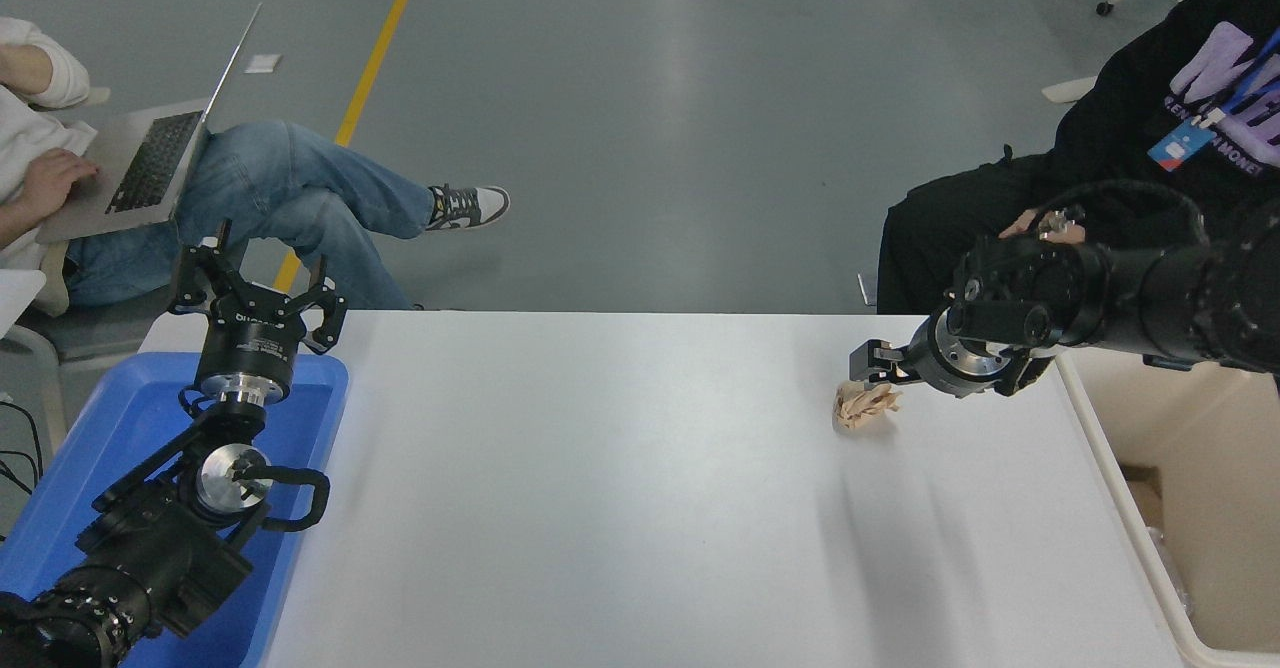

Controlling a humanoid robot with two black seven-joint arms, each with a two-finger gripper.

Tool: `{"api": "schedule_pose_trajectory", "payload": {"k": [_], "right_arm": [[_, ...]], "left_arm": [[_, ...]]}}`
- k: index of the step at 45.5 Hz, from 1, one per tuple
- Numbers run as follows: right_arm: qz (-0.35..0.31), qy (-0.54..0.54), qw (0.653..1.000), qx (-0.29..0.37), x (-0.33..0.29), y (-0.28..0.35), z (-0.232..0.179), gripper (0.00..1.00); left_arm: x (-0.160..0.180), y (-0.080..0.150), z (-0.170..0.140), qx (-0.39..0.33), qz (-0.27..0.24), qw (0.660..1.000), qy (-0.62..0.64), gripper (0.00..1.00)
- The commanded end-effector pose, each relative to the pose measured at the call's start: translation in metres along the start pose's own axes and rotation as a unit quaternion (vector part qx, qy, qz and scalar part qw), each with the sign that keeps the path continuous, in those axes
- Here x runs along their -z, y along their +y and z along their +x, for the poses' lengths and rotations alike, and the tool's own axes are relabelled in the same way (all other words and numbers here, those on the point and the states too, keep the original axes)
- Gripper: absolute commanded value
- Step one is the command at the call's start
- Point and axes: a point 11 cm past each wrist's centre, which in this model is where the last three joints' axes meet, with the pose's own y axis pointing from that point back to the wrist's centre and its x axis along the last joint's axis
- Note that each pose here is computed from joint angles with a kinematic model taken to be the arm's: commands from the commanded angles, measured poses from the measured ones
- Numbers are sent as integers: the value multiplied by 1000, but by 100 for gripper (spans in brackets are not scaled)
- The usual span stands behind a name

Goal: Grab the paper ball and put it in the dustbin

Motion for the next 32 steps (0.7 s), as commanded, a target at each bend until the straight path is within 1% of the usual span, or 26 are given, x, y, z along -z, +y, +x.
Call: {"api": "schedule_pose_trajectory", "payload": {"k": [1, 9, 14, 19, 23, 32], "right_arm": [[33, -55, 997, -46, 22, -26, -12, 100], [56, -121, 990, -56, 39, -47, -24, 100], [48, -147, 985, -72, 28, -51, -17, 100], [33, -151, 984, -87, 16, -53, -12, 94], [17, -151, 984, -97, 5, -56, -11, 94], [-9, -151, 985, -86, -3, -61, -22, 94]], "left_arm": [[0, 0, 0, 0, 0, 1000, 0, 99], [0, 0, 0, 0, 1, 1000, 0, 99], [0, 0, 0, 0, 1, 1000, 0, 99], [0, 0, 0, 0, 0, 1000, 0, 99], [1, 0, 0, 0, 1, 1000, 1, 99], [0, 0, 0, 0, 1, 1000, 0, 99]]}}
